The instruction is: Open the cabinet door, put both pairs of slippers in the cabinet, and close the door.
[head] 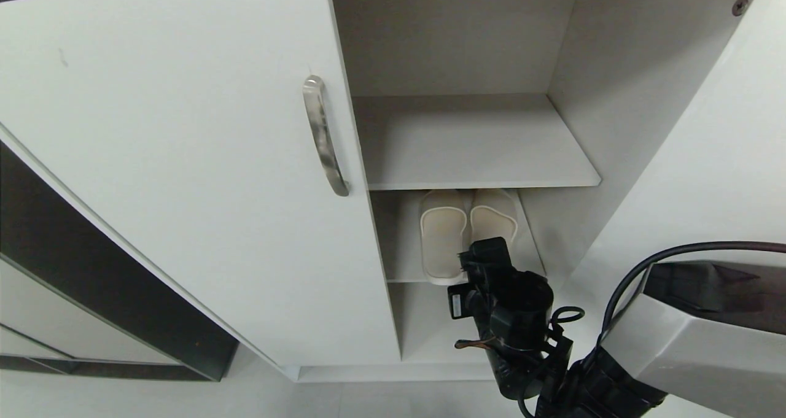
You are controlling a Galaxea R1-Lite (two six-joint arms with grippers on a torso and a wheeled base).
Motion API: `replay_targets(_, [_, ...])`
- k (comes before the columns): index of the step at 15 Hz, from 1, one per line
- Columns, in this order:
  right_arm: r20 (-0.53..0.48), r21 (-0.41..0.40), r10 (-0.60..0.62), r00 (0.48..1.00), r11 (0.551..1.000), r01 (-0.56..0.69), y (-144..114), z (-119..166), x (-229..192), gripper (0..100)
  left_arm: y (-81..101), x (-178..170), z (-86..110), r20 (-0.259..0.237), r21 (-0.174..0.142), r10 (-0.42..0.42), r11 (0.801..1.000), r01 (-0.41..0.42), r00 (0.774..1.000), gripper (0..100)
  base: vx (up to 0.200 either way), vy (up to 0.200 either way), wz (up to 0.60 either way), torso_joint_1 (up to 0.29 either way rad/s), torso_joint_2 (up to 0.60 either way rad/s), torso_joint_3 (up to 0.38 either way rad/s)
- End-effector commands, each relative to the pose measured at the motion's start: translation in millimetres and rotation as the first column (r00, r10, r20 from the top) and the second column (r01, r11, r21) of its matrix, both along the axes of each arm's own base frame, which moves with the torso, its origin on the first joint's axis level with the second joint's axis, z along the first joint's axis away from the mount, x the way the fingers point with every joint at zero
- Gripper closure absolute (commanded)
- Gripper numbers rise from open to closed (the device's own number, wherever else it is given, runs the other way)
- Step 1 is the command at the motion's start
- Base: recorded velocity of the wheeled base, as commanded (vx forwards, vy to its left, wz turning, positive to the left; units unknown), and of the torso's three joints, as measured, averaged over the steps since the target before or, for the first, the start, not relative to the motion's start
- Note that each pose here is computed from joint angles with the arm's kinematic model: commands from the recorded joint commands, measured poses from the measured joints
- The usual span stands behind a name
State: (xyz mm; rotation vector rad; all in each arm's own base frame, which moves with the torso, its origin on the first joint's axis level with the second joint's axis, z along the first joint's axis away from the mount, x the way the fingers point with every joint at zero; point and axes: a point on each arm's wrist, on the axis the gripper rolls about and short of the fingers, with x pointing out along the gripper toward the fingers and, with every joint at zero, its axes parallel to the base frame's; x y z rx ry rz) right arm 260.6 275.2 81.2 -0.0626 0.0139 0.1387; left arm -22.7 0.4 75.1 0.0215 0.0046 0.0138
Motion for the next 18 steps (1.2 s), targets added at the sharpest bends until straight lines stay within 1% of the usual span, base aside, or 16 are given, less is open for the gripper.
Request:
replay_targets(1, [0.004, 0.004, 0.003, 1.000, 1.000, -0.003, -0.8, 3.3, -2.2, 100, 0.0, 0.1, -0.1, -0.002, 0.000, 0.000, 1.000, 0.000, 1.000, 100, 0.000, 0.000, 0.00, 0.000, 0.00, 0.000])
replay_targets(8, [-0.007, -0.009, 0.004, 1.000, 1.000, -0.004, -2.1, -0.5, -3.4, 100, 0.0, 0.1, 0.1, 0.000, -0.005, 0.000, 1.000, 0.000, 1.000, 100, -0.200, 0.000, 0.00, 0.002, 0.00, 0.002])
replay_targets(11, [-0.008, 0.000, 0.006, 1.000, 1.000, -0.006, -3.5, -0.1, -2.4, 100, 0.0, 0.1, -0.1, -0.002, -0.003, 0.002, 1.000, -0.002, 1.000, 100, 0.000, 0.000, 0.00, 0.000, 0.00, 0.000])
replay_targets(18, [-0.027, -0.022, 0.004, 1.000, 1.000, -0.004, -6.4, -7.2, -3.5, 100, -0.1, 0.2, 0.1, -0.002, -0.003, -0.003, 1.000, 0.003, 1.000, 100, 0.000, 0.000, 0.00, 0.000, 0.00, 0.000])
